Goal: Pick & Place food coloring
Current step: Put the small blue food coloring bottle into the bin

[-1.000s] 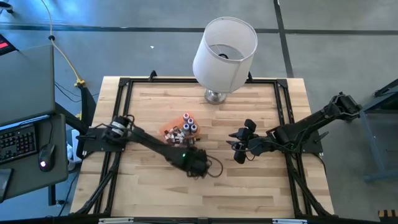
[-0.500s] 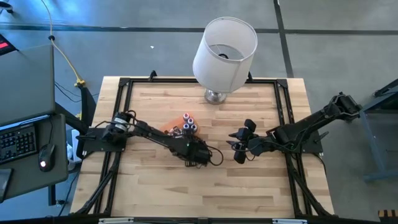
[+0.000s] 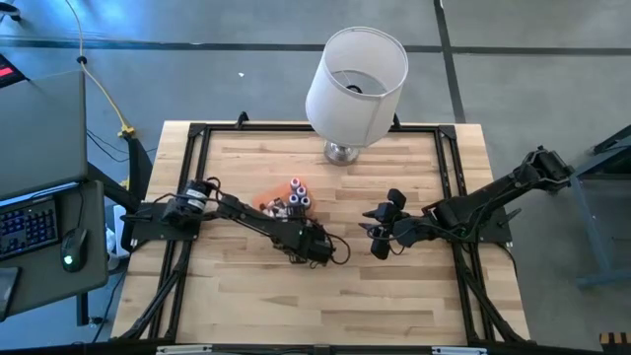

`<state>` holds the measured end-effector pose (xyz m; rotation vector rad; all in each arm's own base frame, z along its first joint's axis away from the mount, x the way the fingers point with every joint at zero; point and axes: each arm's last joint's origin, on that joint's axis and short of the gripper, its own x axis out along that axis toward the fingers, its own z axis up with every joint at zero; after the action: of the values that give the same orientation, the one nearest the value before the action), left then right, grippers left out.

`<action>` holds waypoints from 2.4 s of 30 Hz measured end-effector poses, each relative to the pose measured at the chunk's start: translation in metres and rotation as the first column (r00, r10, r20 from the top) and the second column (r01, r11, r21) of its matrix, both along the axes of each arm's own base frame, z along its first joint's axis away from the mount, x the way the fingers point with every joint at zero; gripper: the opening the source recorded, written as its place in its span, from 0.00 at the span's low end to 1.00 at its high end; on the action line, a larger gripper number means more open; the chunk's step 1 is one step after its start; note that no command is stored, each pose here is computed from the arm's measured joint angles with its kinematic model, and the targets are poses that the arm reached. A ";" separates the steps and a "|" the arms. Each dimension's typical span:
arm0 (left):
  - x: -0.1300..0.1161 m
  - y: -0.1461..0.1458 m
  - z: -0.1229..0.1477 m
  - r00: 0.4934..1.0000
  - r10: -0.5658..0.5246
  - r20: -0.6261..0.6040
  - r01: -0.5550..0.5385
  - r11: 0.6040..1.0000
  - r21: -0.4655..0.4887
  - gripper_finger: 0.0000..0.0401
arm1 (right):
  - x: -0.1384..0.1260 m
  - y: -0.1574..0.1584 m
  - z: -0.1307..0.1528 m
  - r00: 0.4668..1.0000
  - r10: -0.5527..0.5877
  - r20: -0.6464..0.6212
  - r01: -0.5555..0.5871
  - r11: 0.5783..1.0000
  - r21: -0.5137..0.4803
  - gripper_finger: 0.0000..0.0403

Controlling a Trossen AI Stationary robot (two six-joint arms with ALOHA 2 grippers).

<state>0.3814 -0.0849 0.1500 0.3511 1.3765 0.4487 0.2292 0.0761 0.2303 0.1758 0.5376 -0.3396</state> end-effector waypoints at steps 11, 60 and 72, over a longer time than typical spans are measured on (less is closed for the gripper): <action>0.001 0.011 -0.005 0.999 0.028 -0.040 -0.029 0.999 -0.027 0.41 | 0.000 0.000 0.000 1.000 0.000 0.004 0.000 1.000 0.001 0.34; -0.060 0.033 0.090 0.914 0.381 -0.140 -0.376 0.924 0.064 0.18 | -0.004 0.000 -0.022 0.998 0.040 0.049 -0.043 0.996 0.079 0.34; -0.071 0.046 0.036 0.938 0.305 -0.166 -0.314 0.949 -0.033 0.36 | -0.002 -0.006 -0.059 0.935 0.255 0.247 -0.225 0.964 -0.144 0.34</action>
<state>0.3102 -0.0388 0.1860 0.1216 1.6066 0.6494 0.2277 0.0702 0.1713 0.0414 0.2703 -0.1034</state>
